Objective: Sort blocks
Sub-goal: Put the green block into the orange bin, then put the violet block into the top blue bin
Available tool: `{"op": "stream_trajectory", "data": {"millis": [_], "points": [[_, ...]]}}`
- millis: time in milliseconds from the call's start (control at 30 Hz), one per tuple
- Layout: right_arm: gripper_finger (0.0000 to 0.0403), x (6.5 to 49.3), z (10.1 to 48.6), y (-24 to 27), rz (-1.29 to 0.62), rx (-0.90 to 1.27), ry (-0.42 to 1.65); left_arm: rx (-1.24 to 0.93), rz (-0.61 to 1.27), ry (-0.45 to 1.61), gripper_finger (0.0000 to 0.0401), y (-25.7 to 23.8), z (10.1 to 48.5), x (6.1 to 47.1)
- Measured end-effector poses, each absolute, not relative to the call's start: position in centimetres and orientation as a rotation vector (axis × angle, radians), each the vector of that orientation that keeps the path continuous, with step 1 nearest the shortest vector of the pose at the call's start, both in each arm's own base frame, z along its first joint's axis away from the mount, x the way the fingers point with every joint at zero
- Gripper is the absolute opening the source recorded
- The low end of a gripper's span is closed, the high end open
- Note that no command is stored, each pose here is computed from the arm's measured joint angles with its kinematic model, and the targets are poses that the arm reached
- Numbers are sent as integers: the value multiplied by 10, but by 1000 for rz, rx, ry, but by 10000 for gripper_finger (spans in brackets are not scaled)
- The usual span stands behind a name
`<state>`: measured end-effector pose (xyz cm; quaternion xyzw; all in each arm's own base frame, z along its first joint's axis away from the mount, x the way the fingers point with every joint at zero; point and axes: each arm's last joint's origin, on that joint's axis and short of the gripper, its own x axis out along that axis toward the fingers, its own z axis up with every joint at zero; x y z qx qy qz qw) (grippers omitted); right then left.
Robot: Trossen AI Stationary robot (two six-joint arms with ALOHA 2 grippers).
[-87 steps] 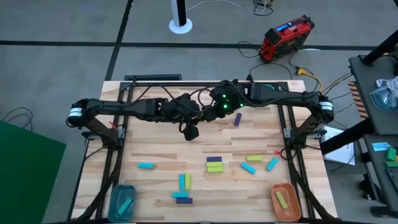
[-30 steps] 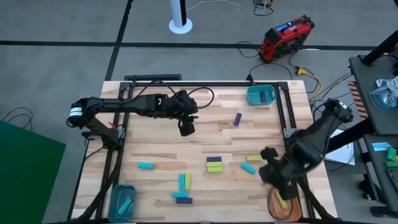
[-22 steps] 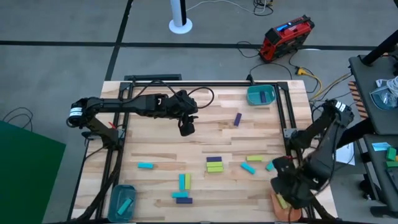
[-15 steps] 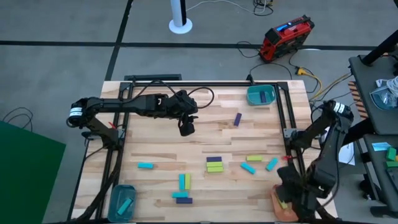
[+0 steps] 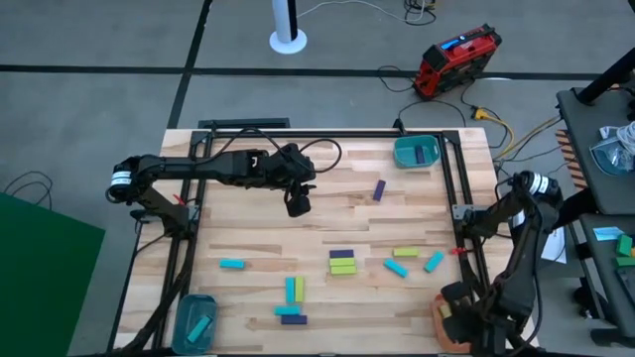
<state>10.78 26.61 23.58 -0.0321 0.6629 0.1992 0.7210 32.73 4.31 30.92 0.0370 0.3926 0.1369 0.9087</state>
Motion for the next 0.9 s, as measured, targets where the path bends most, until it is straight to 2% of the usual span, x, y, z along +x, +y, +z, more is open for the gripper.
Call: {"op": "stream_trajectory", "data": {"millis": [300, 600, 900], "points": [[59, 110, 225, 272, 429, -87, 1478, 69, 287, 806, 118, 44, 309, 327], [78, 111, 225, 275, 465, -91, 1457, 67, 292, 804, 118, 45, 309, 327], [64, 111, 225, 275, 465, -91, 1457, 67, 292, 804, 118, 45, 309, 327]]}}
